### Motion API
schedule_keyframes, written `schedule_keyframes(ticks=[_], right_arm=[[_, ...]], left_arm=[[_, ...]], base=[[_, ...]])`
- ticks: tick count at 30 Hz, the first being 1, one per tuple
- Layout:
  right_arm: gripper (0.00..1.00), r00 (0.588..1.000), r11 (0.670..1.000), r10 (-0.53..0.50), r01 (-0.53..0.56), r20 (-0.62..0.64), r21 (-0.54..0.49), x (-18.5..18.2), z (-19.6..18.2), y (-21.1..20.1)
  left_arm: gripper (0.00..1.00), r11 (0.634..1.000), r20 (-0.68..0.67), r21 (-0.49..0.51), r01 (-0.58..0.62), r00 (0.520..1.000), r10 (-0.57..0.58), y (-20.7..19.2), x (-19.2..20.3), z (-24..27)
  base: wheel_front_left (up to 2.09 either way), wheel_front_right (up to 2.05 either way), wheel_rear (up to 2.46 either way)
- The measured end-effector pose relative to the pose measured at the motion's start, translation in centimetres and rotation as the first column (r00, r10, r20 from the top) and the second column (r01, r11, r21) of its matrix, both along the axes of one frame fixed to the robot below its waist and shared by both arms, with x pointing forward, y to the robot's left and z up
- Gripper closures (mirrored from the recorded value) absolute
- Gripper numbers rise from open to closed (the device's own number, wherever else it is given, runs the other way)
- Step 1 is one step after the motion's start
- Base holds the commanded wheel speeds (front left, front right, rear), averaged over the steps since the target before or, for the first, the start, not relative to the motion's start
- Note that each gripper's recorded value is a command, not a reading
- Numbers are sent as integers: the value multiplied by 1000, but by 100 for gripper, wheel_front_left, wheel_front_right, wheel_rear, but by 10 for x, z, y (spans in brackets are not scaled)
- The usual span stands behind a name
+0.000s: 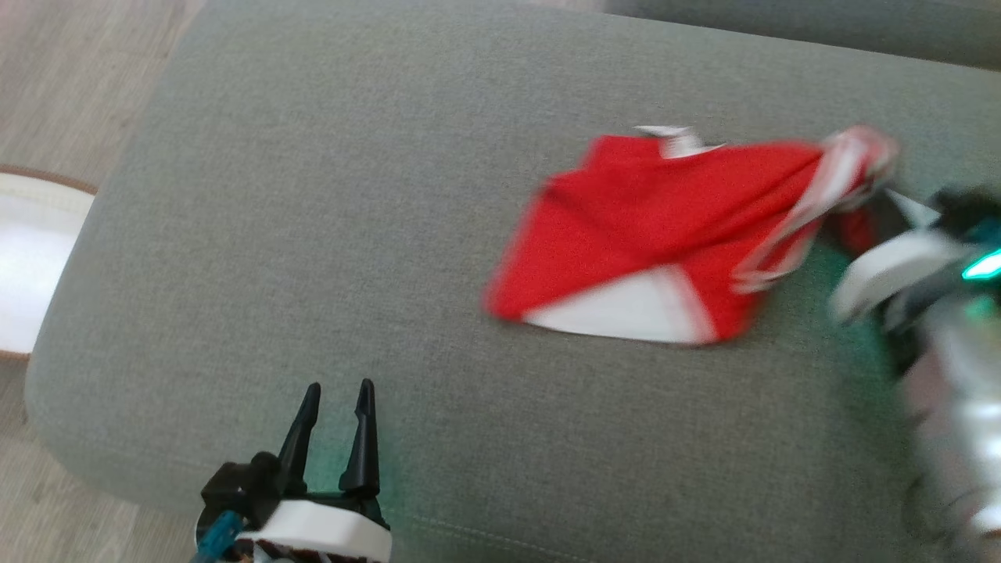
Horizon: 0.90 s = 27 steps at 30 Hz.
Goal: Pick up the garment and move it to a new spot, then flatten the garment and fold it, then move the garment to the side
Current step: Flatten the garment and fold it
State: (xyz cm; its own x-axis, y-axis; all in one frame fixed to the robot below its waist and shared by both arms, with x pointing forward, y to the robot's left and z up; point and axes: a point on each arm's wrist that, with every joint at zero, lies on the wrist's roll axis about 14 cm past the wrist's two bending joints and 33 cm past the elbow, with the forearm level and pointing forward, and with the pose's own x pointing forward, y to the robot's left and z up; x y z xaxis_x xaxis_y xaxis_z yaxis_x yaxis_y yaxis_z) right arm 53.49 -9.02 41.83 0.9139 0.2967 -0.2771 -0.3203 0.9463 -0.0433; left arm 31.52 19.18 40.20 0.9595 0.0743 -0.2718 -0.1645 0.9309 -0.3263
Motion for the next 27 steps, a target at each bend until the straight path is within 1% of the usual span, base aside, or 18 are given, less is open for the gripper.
schedule_keyframes(ticks=[1, 2, 3, 4, 9, 13, 15, 18, 21, 24, 27], right_arm=[[100, 999, 1000, -6, 7, 44, -28, 13, 13, -9], [82, 997, 998, -11, 16, 81, -54, 24, 26, -16], [3, 994, 997, -22, 29, 109, -66, 34, 36, -22], [0, 991, 997, -35, 43, 128, -63, 40, 44, -26], [0, 986, 994, -99, 105, 131, -34, 42, 49, -40], [0, 974, 981, -189, 182, 121, 68, 22, 43, -49], [0, 980, 984, -172, 166, 98, 65, 0, 28, -42], [0, 996, 994, -90, 90, 12, 57, -45, -8, -17], [0, 998, 997, -30, 33, -47, 68, -81, -28, -1], [0, 996, 992, -35, 45, -85, 115, -97, -36, 1], [0, 992, 982, -10, 34, -127, 185, -108, -40, 16]], left_arm=[[0, 1000, -2, 0, -3, 1000, 3, 1, -1, 0], [0, 1000, -4, 1, -5, 1000, 5, 2, -1, -1], [0, 1000, -6, 1, -8, 1000, 8, 3, -2, -1], [0, 1000, -7, 2, -11, 1000, 11, 3, -3, -2], [0, 1000, -3, 1, -8, 1000, 8, 3, -2, -1], [0, 1000, 4, -3, 11, 1000, -11, -3, 1, 1], [0, 1000, 10, -6, 26, 1000, -26, -7, 4, 2], [0, 999, 18, -9, 51, 999, -51, -14, 9, 3], [0, 997, 26, -11, 73, 997, -73, -20, 13, 5], [0, 996, 34, -13, 91, 995, -90, -25, 16, 6], [0, 995, 39, -8, 97, 995, -96, -26, 16, 8]], base=[[0, 0, 0], [0, 0, 0], [0, 0, 0], [0, 0, 0], [0, 0, 0], [0, 0, 0], [0, 0, 0], [0, 0, 0], [0, 0, 0], [0, 0, 0], [0, 0, 0]])
